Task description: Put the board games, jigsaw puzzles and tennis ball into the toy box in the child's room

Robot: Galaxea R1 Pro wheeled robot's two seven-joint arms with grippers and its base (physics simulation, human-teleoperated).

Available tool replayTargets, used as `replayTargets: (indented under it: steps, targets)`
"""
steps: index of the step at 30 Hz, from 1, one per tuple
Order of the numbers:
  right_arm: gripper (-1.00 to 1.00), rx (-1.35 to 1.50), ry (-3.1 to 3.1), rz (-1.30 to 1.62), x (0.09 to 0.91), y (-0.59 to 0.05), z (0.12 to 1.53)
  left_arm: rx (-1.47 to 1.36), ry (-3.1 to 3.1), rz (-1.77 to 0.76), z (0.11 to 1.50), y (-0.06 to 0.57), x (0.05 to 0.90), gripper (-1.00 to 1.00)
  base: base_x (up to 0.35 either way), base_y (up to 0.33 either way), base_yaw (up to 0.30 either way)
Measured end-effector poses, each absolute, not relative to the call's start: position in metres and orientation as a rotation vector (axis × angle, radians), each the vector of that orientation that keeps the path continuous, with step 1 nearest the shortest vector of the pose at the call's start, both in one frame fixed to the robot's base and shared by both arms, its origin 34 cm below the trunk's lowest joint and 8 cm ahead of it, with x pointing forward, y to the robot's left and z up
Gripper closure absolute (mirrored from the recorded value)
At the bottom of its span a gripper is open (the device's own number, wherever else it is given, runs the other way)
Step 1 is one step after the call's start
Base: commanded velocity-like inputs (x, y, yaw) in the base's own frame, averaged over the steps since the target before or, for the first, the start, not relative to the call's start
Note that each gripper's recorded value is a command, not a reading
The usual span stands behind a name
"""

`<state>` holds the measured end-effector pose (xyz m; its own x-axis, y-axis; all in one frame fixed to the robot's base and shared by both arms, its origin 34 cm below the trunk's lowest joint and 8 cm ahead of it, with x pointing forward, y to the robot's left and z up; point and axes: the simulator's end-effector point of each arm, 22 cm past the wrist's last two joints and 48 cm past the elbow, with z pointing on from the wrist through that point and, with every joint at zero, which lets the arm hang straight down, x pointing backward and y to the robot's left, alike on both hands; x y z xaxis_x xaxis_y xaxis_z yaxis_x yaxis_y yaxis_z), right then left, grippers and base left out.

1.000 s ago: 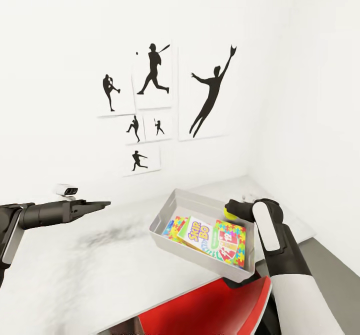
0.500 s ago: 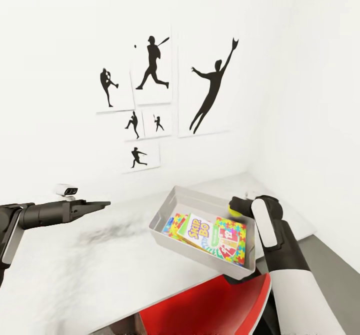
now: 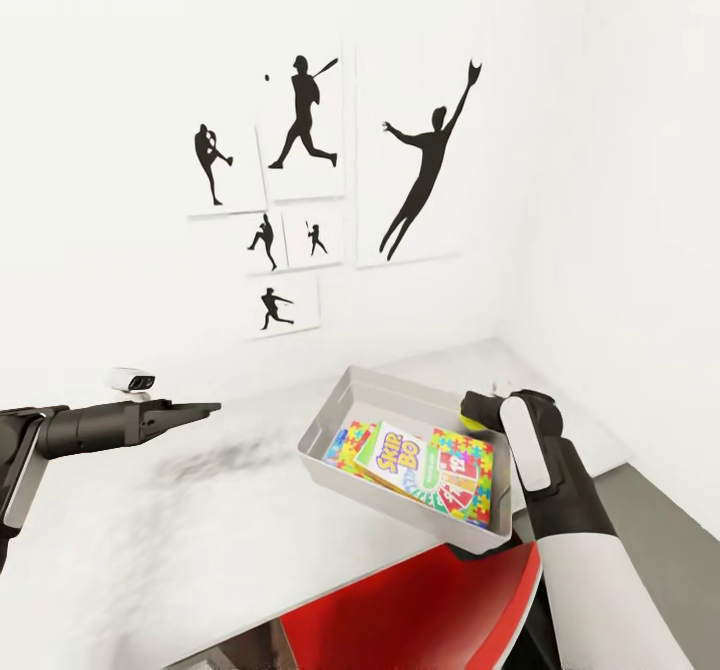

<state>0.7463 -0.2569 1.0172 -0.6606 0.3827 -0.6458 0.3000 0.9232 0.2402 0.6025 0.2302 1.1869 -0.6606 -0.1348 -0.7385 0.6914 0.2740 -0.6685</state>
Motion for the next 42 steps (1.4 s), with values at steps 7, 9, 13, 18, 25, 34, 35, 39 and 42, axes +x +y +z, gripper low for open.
replayTargets:
  steps: [7, 9, 13, 18, 25, 34, 35, 39, 42]
  targets:
    - [1.0, 0.487, 2.366, 0.139, 0.748, -0.256, 1.004, 0.496, 1.842, -1.469, 1.181, 0.232, 0.605, -1.0, 0.0, 0.0, 0.0]
    - [1.0, 0.493, 2.369, 0.137, 0.751, -0.256, 1.001, 0.494, 1.844, -1.471, 1.18, 0.232, 0.605, -1.0, 0.0, 0.0, 0.0]
    - [1.0, 0.509, 2.358, 0.134, 0.756, -0.258, 0.996, 0.489, 1.849, -1.473, 1.177, 0.232, 0.607, -1.0, 0.0, 0.0, 0.0]
    - [1.0, 0.515, 2.362, 0.129, 0.757, -0.259, 0.99, 0.479, 1.853, -1.473, 1.173, 0.234, 0.609, -1.0, 0.0, 0.0, 0.0]
    - [1.0, 0.516, 2.374, 0.127, 0.756, -0.258, 0.982, 0.471, 1.862, -1.478, 1.168, 0.234, 0.611, -1.0, 0.0, 0.0, 0.0]
    - [1.0, 0.52, 2.385, 0.122, 0.756, -0.26, 0.975, 0.463, 1.87, -1.484, 1.162, 0.235, 0.613, -1.0, 0.0, 0.0, 0.0]
    - [1.0, 0.52, 2.385, 0.121, 0.756, -0.26, 0.974, 0.462, 1.871, -1.483, 1.162, 0.235, 0.613, -1.0, 0.0, 0.0, 0.0]
    - [1.0, 0.521, 2.384, 0.123, 0.756, -0.259, 0.974, 0.457, 1.869, -1.481, 1.162, 0.237, 0.613, -1.0, 0.0, 0.0, 0.0]
    - [1.0, 0.521, 2.384, 0.124, 0.756, -0.259, 0.974, 0.454, 1.866, -1.478, 1.163, 0.238, 0.614, -1.0, 0.0, 0.0, 0.0]
